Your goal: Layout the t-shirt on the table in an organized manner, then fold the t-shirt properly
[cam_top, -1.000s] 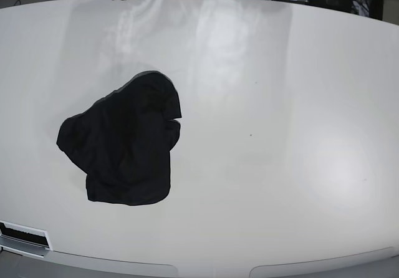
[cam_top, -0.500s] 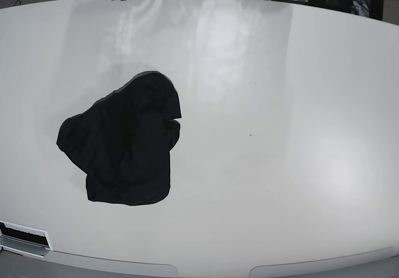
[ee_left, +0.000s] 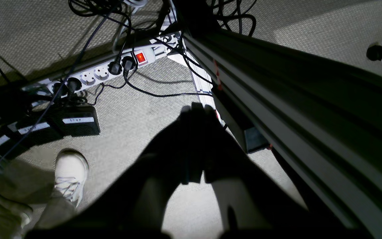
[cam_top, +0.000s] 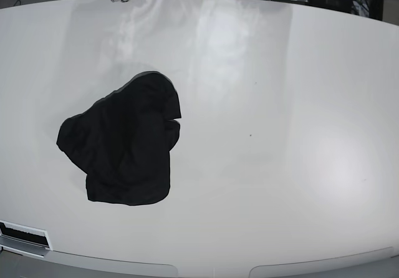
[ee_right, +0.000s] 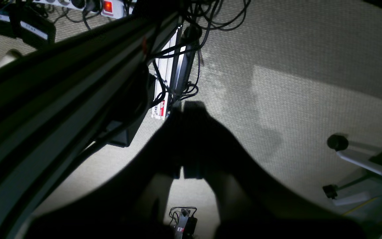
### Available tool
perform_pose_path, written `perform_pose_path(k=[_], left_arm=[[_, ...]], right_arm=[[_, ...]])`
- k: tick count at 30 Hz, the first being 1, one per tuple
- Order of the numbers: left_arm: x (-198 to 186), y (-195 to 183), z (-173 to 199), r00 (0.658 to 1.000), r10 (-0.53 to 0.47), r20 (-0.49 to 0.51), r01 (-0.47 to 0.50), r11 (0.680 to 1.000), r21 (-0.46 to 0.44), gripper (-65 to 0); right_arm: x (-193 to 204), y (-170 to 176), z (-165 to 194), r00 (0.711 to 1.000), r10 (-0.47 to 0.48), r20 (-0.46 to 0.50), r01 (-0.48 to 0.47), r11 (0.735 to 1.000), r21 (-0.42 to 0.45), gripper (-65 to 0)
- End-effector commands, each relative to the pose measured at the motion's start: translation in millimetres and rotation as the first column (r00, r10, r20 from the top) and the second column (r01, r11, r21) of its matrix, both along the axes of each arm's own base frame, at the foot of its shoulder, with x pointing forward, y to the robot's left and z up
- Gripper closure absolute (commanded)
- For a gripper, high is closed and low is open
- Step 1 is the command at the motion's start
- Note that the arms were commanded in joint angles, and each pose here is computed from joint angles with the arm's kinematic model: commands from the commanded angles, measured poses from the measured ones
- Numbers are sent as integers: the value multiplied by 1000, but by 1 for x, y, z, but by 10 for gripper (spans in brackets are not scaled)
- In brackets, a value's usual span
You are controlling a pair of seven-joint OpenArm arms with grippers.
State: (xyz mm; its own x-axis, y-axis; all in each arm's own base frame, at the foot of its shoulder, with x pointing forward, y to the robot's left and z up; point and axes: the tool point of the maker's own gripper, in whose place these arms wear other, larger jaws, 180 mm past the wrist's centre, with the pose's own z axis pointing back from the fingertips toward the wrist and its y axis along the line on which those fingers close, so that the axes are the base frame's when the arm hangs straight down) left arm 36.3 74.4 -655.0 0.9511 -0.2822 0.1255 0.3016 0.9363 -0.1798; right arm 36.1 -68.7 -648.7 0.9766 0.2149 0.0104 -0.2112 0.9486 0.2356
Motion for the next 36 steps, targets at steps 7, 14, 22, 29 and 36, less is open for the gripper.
perform_pose_path(k=[7, 14, 22, 29, 36], left_arm=[[-48, 5, 0, 996, -14, -85, 15, 1000, 4, 0], [-94, 17, 10, 994, -21, -111, 21, 1000, 4, 0], [-115, 30, 30, 992, 21, -120, -25, 999, -28, 0], [-115, 41, 61, 996, -41, -75, 37, 998, -44, 0], [-117, 43, 123, 993, -120, -19, 118, 988, -99, 0]], right_arm=[[8, 5, 6, 998, 63, -24, -61, 996, 64, 0], [-53, 7, 12, 986, 117, -117, -97, 982, 165, 0], [-107, -8, 35, 964, 194, -183, -164, 973, 164, 0], [-101, -42, 83, 982, 186, -36, -183, 981, 72, 0], [-103, -62, 152, 967, 250, 46, -250, 968, -22, 0]])
